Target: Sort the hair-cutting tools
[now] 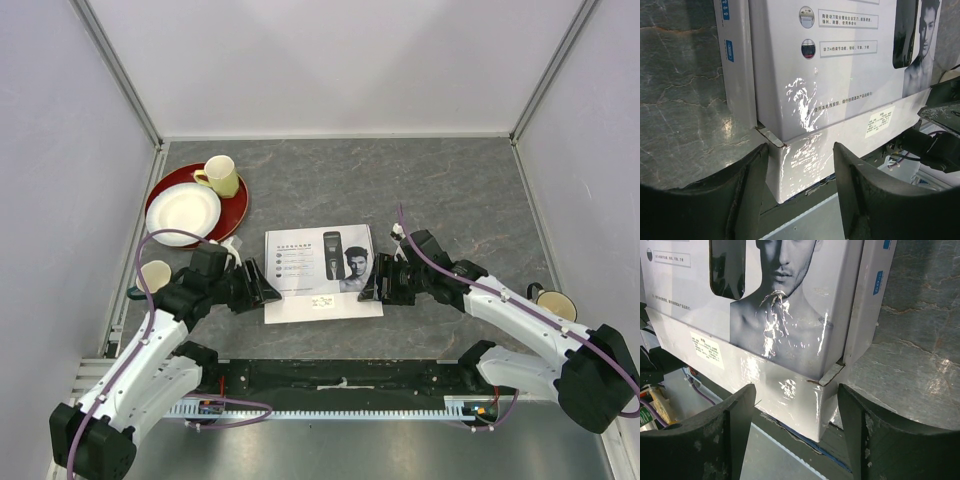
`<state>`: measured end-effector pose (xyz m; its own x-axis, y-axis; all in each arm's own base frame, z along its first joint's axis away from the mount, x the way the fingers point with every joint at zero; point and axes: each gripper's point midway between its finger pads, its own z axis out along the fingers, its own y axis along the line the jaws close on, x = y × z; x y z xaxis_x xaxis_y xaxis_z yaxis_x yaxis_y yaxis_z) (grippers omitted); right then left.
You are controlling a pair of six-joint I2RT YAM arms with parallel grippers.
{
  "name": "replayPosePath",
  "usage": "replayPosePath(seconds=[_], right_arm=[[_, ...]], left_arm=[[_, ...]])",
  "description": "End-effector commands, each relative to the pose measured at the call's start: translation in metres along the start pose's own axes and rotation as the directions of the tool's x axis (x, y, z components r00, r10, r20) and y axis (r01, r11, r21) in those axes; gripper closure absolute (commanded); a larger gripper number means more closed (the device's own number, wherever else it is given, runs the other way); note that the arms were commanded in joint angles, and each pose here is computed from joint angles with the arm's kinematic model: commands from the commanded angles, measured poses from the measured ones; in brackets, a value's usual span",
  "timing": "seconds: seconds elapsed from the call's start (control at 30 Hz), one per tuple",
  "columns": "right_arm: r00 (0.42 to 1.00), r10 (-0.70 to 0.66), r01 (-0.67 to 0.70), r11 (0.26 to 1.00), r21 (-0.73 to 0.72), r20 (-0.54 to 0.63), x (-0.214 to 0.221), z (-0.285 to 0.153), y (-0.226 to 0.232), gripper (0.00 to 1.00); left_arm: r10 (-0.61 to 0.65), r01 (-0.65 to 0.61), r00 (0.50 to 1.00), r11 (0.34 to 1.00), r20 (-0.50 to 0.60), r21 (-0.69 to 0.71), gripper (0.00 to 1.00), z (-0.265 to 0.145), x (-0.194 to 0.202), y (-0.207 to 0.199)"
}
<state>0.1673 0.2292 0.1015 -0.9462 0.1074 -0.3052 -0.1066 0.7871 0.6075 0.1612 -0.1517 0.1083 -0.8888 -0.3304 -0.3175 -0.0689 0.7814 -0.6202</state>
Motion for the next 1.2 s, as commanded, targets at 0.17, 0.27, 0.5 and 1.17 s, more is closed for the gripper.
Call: replayPosePath(seconds=[0.17, 0.27, 0.5, 1.17], right_arm=[[1.000, -0.002, 0.002, 1.000, -0.013, 0.019, -0.003, -0.002, 0.005, 0.28], [1.000, 0.004, -0.004, 1.000, -0.009, 0.019, -0.002, -0.001, 0.003, 0.29], [1.000, 0.014, -0.014, 1.000, -0.004, 0.011, 0.002, 0.003, -0.003, 0.32], [0.999, 0.032, -0.032, 0.999, 0.022, 0.012, 0.008, 0.010, -0.015, 0.35]], left_arm=[[0.020, -0.020, 1.000, 1.000, 0.002, 0.013, 0.40, -0.005, 0.000, -0.006], [0.018, -0.018, 1.000, 1.000, -0.002, 0.009, 0.40, -0.004, 0.001, -0.006], [0.003, -0.003, 1.000, 1.000, 0.001, -0.014, 0.42, -0.002, 0.003, -0.002], [-0.028, 0.027, 0.999, 0.999, -0.017, -0.047, 0.49, 0.008, 0.014, 0.007]])
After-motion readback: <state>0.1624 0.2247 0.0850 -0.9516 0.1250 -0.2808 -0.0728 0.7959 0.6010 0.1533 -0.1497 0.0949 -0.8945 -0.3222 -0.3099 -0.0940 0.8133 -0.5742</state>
